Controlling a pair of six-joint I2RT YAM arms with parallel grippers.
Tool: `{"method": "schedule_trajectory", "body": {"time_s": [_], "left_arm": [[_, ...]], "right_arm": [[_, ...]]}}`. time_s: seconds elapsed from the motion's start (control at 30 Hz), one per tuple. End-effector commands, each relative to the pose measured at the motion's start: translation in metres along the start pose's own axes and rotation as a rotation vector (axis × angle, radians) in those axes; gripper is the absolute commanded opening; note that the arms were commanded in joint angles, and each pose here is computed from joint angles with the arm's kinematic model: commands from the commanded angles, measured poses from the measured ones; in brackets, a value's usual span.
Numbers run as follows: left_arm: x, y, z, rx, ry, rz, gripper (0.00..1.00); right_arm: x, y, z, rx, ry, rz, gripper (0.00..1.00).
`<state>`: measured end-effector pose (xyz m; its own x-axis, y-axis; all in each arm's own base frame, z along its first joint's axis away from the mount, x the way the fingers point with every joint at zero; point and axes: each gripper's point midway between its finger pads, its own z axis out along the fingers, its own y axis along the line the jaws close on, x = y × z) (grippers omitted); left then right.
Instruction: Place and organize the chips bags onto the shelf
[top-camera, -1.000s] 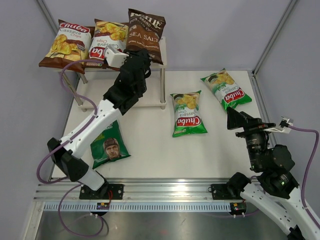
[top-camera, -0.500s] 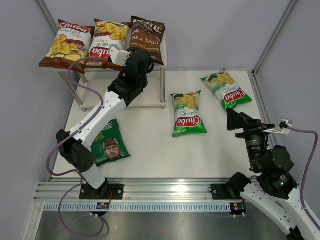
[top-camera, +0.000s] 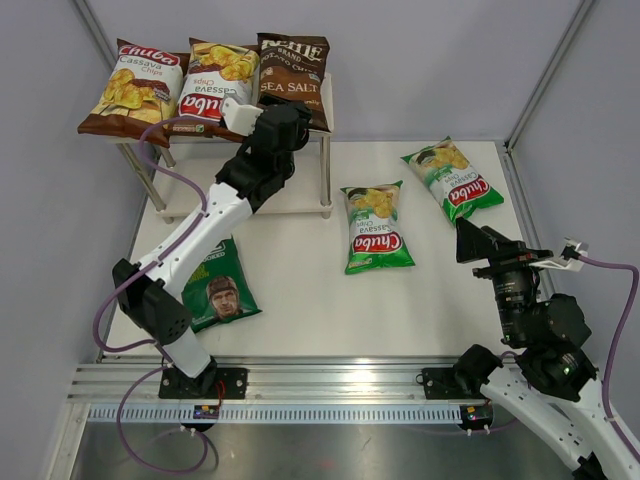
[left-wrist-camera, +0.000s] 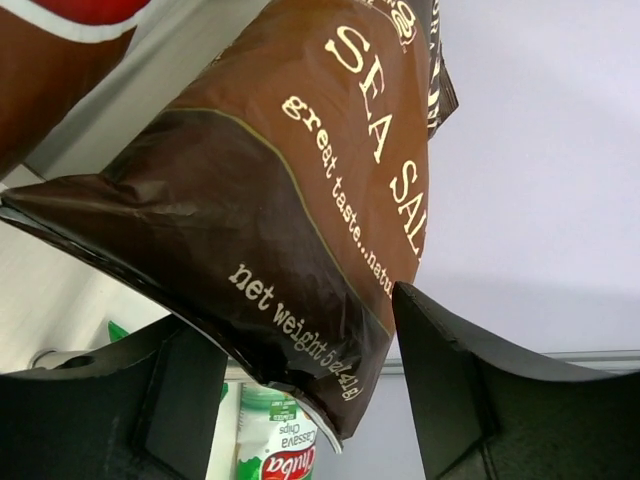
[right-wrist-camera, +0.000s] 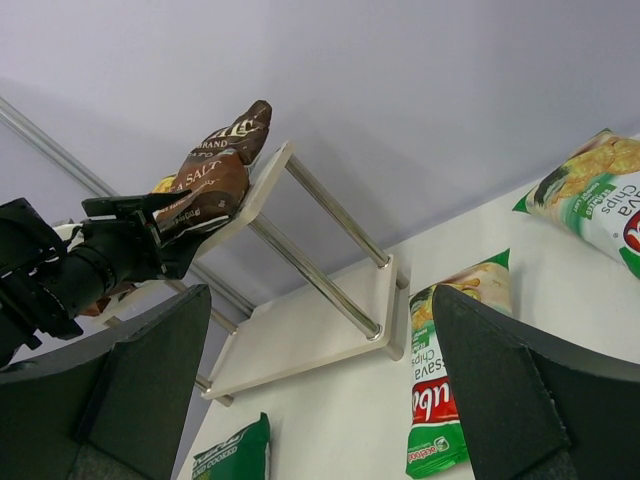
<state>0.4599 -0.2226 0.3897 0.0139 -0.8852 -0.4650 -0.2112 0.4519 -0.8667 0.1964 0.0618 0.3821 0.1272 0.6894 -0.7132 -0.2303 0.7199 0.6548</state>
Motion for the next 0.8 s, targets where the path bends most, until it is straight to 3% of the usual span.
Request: {"method": "schedule_trajectory", "body": {"time_s": [0.0,0.23,0.27,0.3,0.57,0.77], "left_arm": [[-0.007,-0.002,-0.009,-0.005,0.017,0.000,0.69],[-0.017,-0.004,-0.022,0.001,0.032,0.043,0.80],[-0.021,-0.007,-0.026,0.010,0.030,0.053,0.83],[-0.022,-0.008,-0.028,0.018,0.037,0.057,0.99],[-0.048,-0.014,-0.053,0.057,0.025,0.113,0.99],[-0.074,-0.021,-0.093,0.164,0.048,0.193,0.99]], "right_arm": [[-0.014,0.008,-0.002,-0.020,-0.025,0.028,0.99],[-0.013,0.011,-0.002,-0.027,-0.010,0.032,0.99],[-0.013,0.012,-0.003,-0.033,-0.008,0.035,0.99],[-0.012,0.013,-0.002,-0.036,-0.004,0.034,1.00],[0.007,0.026,0.008,-0.059,0.106,-0.041,0.99],[0.054,0.047,0.022,-0.121,0.319,-0.159,0.99]]}}
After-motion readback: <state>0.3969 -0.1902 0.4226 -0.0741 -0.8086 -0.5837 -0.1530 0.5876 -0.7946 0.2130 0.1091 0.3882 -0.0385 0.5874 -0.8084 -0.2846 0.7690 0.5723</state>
